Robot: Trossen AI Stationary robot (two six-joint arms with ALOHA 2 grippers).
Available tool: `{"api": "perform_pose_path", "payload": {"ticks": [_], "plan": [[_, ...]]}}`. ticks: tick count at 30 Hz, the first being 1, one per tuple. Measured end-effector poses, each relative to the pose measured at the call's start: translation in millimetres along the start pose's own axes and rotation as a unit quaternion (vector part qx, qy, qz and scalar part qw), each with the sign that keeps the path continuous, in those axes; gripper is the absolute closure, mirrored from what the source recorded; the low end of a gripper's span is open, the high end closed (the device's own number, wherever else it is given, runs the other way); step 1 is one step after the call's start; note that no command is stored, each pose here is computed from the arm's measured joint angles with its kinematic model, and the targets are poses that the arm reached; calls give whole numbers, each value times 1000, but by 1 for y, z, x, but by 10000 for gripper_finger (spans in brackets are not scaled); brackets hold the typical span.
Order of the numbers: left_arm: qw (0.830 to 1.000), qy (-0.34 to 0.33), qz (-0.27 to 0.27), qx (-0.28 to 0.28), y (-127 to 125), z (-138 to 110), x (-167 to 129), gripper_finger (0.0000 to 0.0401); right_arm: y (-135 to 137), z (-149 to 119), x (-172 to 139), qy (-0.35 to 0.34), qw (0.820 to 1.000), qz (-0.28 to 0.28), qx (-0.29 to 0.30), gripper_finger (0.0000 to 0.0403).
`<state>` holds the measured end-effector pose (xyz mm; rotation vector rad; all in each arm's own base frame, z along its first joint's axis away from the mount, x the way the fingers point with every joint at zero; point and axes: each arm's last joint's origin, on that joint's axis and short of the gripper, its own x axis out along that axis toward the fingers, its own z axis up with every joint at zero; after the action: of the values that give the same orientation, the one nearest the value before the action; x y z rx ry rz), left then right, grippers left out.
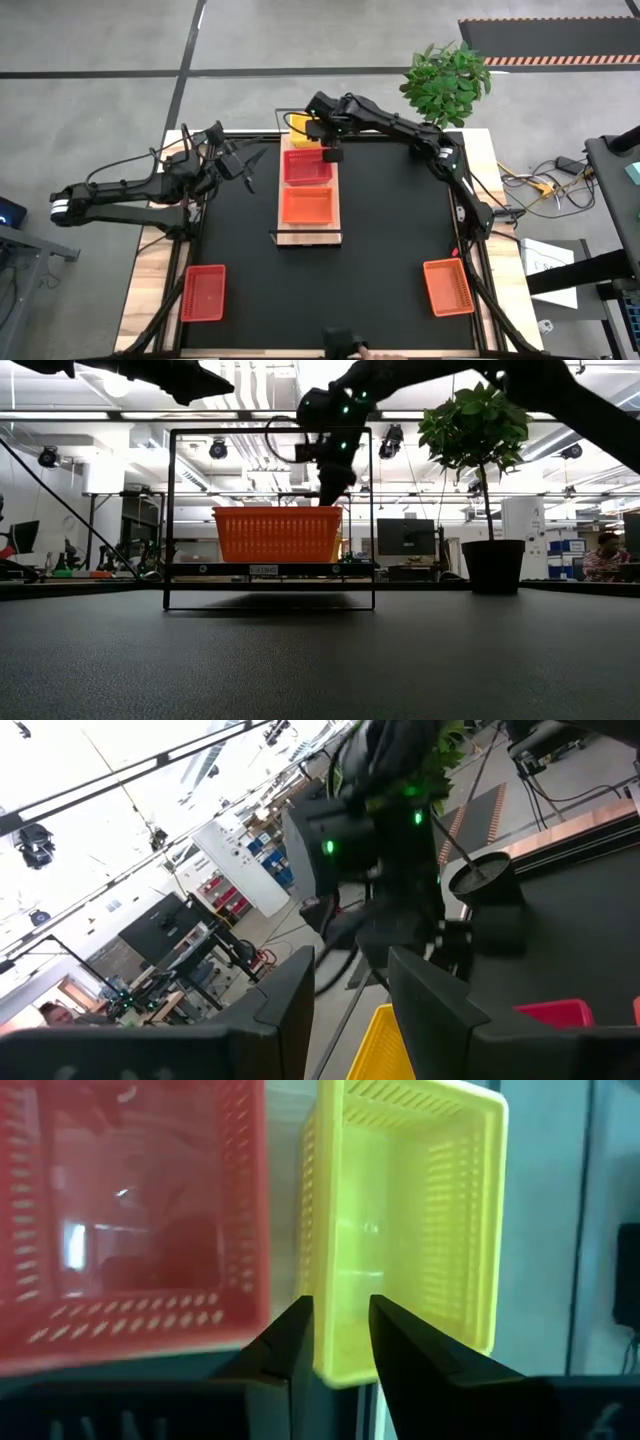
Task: Stack baskets on shelf by color
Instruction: Stack the yellow bin on top of the stacked yellow bins on the shelf
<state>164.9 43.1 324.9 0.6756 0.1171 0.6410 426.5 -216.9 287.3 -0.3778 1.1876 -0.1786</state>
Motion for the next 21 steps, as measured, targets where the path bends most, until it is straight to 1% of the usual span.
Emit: {"api": "perform_pose_path", "payload": {"ticks": [4, 8, 10, 14, 18, 21], "plan": [[1000, 4, -3, 2, -2, -1, 2, 287, 0, -5, -15, 12, 1000, 3, 21, 332], [999, 22, -19, 14, -9, -5, 7, 287, -6, -19, -14, 59, 997, -2, 50, 359], [999, 35, -30, 26, -13, -8, 11, 287, -9, -26, -7, 75, 995, -3, 63, 373], [998, 39, -29, 36, -14, -9, 14, 287, -14, -43, 14, 109, 991, -4, 74, 391], [998, 41, -29, 38, -15, -9, 15, 287, -19, -55, 37, 103, 991, -17, 82, 394], [998, 40, -27, 37, -14, -9, 15, 287, -21, -56, 48, 84, 993, -33, 73, 394]]}}
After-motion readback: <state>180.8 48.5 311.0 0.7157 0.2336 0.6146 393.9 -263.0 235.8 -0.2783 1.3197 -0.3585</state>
